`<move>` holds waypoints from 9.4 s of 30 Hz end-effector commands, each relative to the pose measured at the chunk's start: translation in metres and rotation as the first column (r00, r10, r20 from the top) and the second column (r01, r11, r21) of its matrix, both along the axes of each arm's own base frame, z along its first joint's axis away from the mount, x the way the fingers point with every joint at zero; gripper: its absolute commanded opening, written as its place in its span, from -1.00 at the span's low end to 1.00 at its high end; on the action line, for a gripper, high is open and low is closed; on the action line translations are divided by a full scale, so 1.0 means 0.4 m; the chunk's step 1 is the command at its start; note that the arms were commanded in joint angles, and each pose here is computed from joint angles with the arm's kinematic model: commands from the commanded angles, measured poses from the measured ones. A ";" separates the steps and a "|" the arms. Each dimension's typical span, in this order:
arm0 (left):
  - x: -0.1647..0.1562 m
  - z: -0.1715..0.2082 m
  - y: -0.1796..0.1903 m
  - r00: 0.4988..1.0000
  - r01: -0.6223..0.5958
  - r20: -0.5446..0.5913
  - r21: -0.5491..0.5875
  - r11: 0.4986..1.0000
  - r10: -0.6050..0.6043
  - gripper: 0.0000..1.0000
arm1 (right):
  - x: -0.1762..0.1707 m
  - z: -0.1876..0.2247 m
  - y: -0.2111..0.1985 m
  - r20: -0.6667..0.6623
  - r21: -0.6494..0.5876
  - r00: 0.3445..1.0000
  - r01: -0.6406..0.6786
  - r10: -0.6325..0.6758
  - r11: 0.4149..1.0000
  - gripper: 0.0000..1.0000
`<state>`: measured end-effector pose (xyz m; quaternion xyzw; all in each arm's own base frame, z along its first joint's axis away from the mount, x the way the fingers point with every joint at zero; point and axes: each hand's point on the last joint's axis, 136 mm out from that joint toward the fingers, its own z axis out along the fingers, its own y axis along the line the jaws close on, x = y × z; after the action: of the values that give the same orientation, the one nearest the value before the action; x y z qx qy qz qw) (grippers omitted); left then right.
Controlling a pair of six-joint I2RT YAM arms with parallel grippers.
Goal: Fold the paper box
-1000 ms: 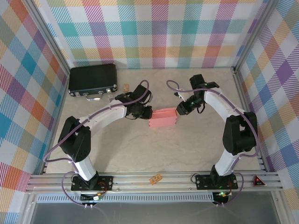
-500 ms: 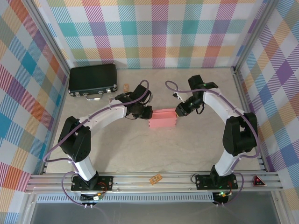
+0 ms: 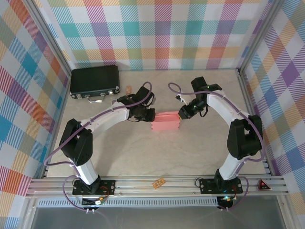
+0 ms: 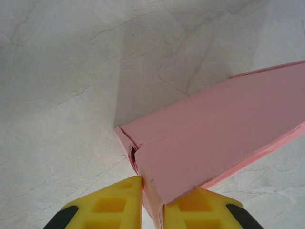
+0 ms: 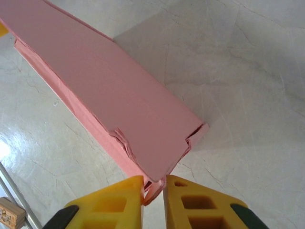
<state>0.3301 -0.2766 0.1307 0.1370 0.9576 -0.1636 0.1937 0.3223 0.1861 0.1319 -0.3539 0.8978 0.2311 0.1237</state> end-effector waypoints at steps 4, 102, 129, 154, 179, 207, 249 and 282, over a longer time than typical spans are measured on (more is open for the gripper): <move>0.007 0.010 -0.015 1.000 -0.005 -0.009 -0.030 1.000 0.004 -0.67 | -0.012 0.041 0.033 -0.009 0.055 1.000 -0.020 0.021 0.998 -0.58; -0.026 -0.014 -0.018 0.998 0.057 -0.023 0.071 0.996 -0.055 -0.66 | -0.056 -0.042 0.015 -0.114 0.007 0.993 -0.015 0.016 1.000 -0.66; -0.006 0.114 -0.007 0.991 0.020 0.135 -0.010 1.000 -0.019 -0.27 | -0.053 -0.040 0.017 -0.114 0.002 0.993 -0.015 0.015 1.000 -0.66; -0.021 0.004 0.000 0.999 0.026 0.027 0.068 0.997 -0.028 -0.50 | -0.053 -0.019 0.020 -0.088 0.020 0.996 -0.017 0.019 1.000 -0.41; -0.026 -0.023 -0.013 0.999 0.042 -0.007 0.063 0.997 -0.041 -0.52 | 0.009 0.078 0.060 0.061 0.179 0.997 0.045 -0.057 0.983 0.08; -0.050 -0.065 -0.016 0.996 0.067 -0.057 0.073 0.995 -0.063 -0.52 | -0.008 -0.069 0.021 -0.093 0.034 0.988 0.123 -0.120 0.992 0.00; -0.049 -0.074 -0.009 0.996 0.078 -0.055 0.104 0.992 -0.072 -0.47 | 0.019 -0.128 -0.041 -0.126 -0.012 0.959 0.255 -0.254 0.967 0.04; 0.018 0.059 -0.165 0.591 0.693 0.340 0.251 0.676 -0.732 0.68 | 0.123 0.066 -0.064 0.095 0.176 0.894 0.418 -0.438 0.891 0.21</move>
<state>0.3451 -0.3240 0.1593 0.4719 0.8164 -0.1282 0.3071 0.3693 0.1713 0.1485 -0.1716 0.9237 0.2499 0.2343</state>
